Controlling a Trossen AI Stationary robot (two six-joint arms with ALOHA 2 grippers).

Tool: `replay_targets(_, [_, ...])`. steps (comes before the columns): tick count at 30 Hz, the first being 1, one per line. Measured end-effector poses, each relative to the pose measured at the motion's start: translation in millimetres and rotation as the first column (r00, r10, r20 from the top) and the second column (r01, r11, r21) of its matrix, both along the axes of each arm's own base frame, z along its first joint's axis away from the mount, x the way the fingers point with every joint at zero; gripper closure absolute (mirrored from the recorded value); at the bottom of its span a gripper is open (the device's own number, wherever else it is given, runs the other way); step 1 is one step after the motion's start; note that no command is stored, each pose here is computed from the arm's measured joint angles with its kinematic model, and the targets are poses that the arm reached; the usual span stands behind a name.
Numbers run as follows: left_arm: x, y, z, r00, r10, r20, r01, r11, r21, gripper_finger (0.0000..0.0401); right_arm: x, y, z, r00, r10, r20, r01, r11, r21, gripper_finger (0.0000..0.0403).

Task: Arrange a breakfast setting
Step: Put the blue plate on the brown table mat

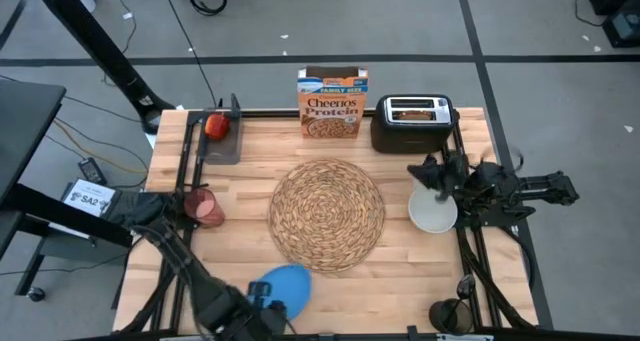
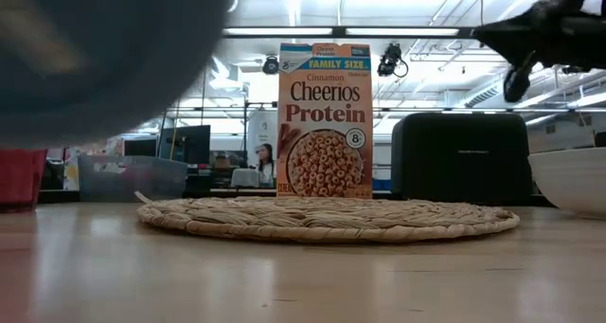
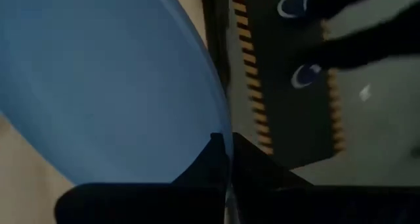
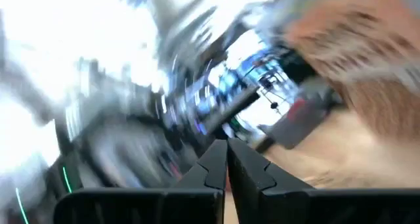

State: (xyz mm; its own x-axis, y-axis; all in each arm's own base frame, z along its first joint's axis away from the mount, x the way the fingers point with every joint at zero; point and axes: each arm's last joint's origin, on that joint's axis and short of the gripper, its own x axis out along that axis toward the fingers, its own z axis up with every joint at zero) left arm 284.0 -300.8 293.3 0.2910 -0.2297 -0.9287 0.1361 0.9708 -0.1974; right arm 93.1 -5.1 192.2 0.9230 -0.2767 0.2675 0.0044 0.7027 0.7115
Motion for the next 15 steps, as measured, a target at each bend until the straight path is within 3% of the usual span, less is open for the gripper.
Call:
replay_targets(2, [11, 12, -2, 0.998, -0.064, 0.024, 0.063, 0.997, 0.052, 0.039, -1, -3, 0, 0.996, -0.059, 0.06, 0.044, 0.975, 0.219, 0.038])
replay_targets(3, [16, 19, -2, 0.997, -0.078, 0.03, 0.075, 0.993, 0.087, 0.0389, -1, -4, -1, 0.994, -0.083, 0.077, 0.059, 0.96, 0.275, 0.038])
replay_targets(9, [45, 58, -3, 0.986, -0.155, 0.064, 0.136, 0.961, 0.24, 0.0388, -4, -7, 3, 0.974, -0.191, 0.119, 0.143, 0.933, 0.331, 0.038])
replay_targets(11, [52, 67, -7, 0.977, -0.206, 0.054, 0.184, 0.944, 0.274, 0.0388, -2, -5, 2, 0.987, -0.117, 0.112, 0.076, 0.946, 0.316, 0.038])
replay_targets(15, [60, 86, -34, 0.958, -0.284, -0.042, 0.278, 0.886, 0.371, 0.0387, 4, 7, 20, 0.985, 0.16, 0.063, -0.171, 0.954, 0.245, 0.0382])
